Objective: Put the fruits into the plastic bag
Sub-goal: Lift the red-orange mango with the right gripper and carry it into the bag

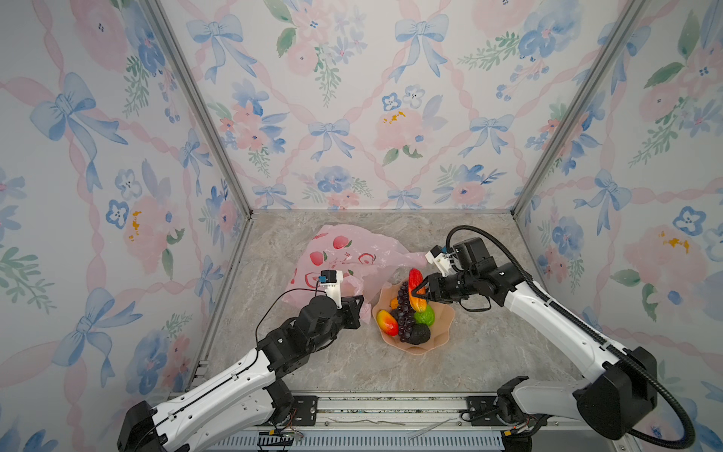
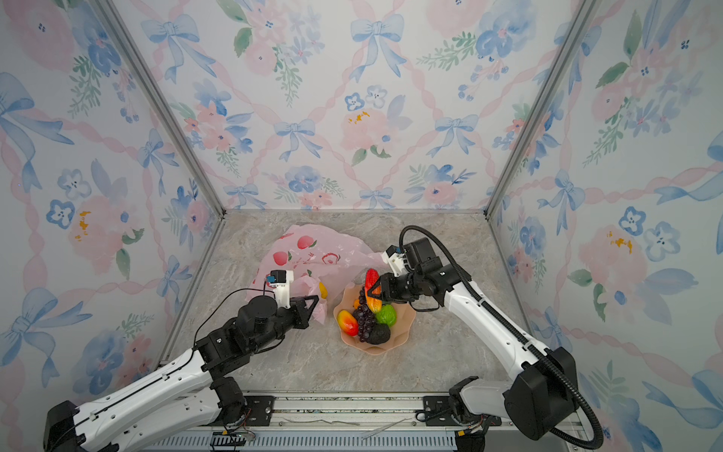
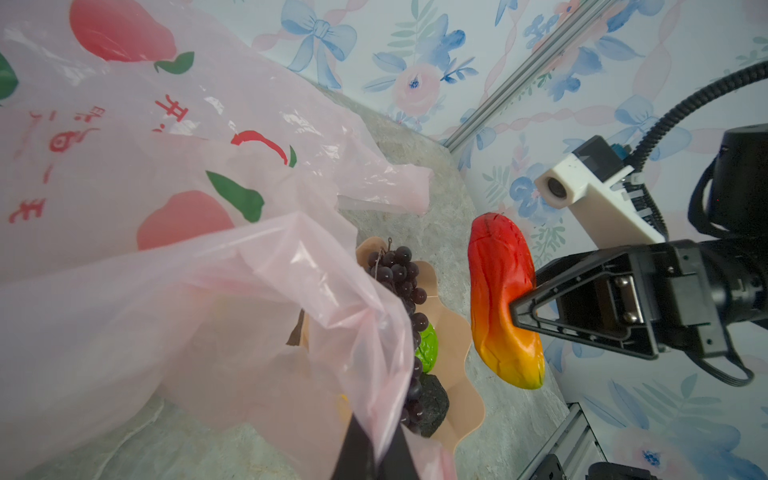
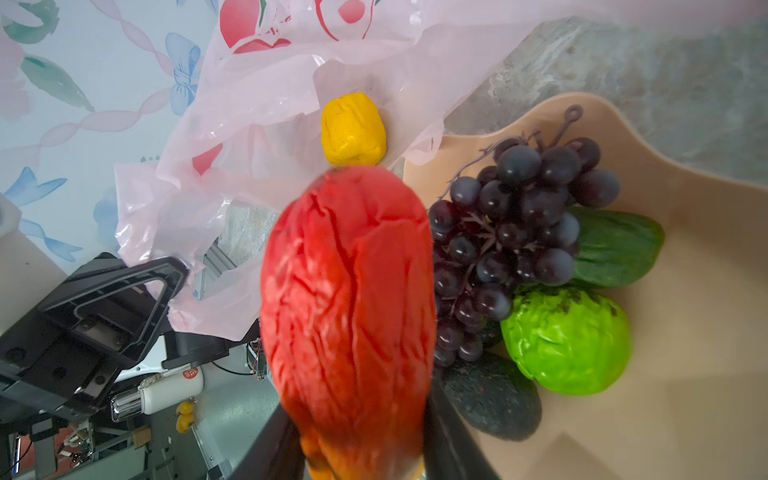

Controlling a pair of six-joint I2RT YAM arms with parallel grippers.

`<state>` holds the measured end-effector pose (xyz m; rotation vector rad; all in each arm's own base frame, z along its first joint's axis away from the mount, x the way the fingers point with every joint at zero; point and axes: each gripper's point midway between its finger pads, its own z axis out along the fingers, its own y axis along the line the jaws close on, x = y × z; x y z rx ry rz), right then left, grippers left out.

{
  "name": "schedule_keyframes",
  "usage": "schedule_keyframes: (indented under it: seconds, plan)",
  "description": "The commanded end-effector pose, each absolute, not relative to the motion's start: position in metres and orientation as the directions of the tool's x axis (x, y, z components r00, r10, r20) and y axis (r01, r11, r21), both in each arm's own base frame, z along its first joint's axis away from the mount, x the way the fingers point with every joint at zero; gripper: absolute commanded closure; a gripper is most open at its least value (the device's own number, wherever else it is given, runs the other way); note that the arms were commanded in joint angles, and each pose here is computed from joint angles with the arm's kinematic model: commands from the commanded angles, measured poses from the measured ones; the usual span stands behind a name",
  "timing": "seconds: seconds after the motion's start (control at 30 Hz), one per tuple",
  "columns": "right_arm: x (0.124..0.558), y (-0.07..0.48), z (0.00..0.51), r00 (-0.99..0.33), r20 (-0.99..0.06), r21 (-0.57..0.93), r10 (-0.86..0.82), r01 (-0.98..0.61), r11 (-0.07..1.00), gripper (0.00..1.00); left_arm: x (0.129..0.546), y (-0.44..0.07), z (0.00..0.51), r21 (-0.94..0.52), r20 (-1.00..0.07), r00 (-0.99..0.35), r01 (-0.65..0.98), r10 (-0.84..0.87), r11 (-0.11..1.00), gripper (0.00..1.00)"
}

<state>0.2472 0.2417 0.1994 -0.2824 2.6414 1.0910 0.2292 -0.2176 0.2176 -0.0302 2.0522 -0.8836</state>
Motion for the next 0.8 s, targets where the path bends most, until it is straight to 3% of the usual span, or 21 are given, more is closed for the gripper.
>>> schedule_keyframes:
  seconds: [0.0,0.77]
  plan:
    - [0.247,0.258,0.201,-0.946,-0.308,0.681,-0.096,-0.29,0.673,0.58,0.231,-0.217,0.222,-0.613,-0.71,-0.61,0.291,-0.351,0.734,1.0]
    - [0.239,0.33,0.175,-0.923,-0.217,0.671,-0.318,-0.378,0.638,0.59,0.227,-0.218,0.23,-0.605,-0.728,-0.598,0.329,-0.336,0.725,1.0]
